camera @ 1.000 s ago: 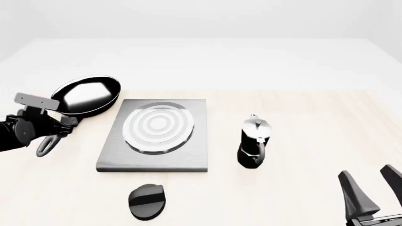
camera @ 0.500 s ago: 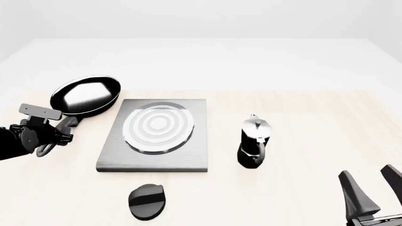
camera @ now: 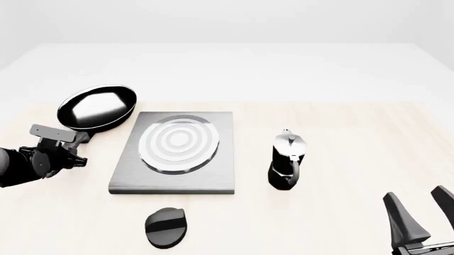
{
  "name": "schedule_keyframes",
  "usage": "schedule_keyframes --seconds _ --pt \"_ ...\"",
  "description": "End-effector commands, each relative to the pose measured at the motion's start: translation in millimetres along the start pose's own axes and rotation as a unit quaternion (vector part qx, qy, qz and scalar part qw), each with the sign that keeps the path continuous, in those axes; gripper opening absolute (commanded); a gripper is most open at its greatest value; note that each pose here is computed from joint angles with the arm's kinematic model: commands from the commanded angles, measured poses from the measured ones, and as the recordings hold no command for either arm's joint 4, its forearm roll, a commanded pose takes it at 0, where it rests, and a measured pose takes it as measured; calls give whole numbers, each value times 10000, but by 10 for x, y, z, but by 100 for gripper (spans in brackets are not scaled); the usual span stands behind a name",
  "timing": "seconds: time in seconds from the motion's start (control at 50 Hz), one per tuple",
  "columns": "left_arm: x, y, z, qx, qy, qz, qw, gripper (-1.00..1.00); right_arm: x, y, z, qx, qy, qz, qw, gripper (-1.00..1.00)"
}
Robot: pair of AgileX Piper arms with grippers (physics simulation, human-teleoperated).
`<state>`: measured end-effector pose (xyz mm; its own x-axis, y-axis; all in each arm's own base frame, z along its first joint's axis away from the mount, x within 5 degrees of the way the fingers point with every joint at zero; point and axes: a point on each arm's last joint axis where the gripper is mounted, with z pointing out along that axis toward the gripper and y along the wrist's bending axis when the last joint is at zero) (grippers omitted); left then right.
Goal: Turn on the stove and put the frying pan on it.
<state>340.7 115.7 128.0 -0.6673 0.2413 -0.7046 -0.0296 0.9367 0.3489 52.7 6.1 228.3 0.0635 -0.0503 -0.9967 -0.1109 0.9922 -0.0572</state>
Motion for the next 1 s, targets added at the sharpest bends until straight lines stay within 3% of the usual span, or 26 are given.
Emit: schedule_keyframes --seconds 0.02,0.26,0.54,0.84,0.92,1.0 --pt "1 -6 -35 -16 -55 68 10000 -100 -7 1 0 -12 -4 -2 10000 100" --pt "-108 32 -158 -78 -218 1 9997 -100 -4 1 -3 -16 -5 4 10000 100" --pt "-455 119 -557 -170 -639 -104 9978 -100 -18 2 -2 -25 -27 33 10000 100" --pt "-621 157 -944 -235 -933 -131 9953 -100 -28 6 -2 -70 -51 51 9999 100" --pt "-658 147 -1105 -224 -1015 -137 9945 -100 -33 7 -2 -78 -57 50 9999 100" --pt "-675 9 -1328 -49 -1149 -101 9933 -100 -39 6 -8 -79 -68 59 9999 100"
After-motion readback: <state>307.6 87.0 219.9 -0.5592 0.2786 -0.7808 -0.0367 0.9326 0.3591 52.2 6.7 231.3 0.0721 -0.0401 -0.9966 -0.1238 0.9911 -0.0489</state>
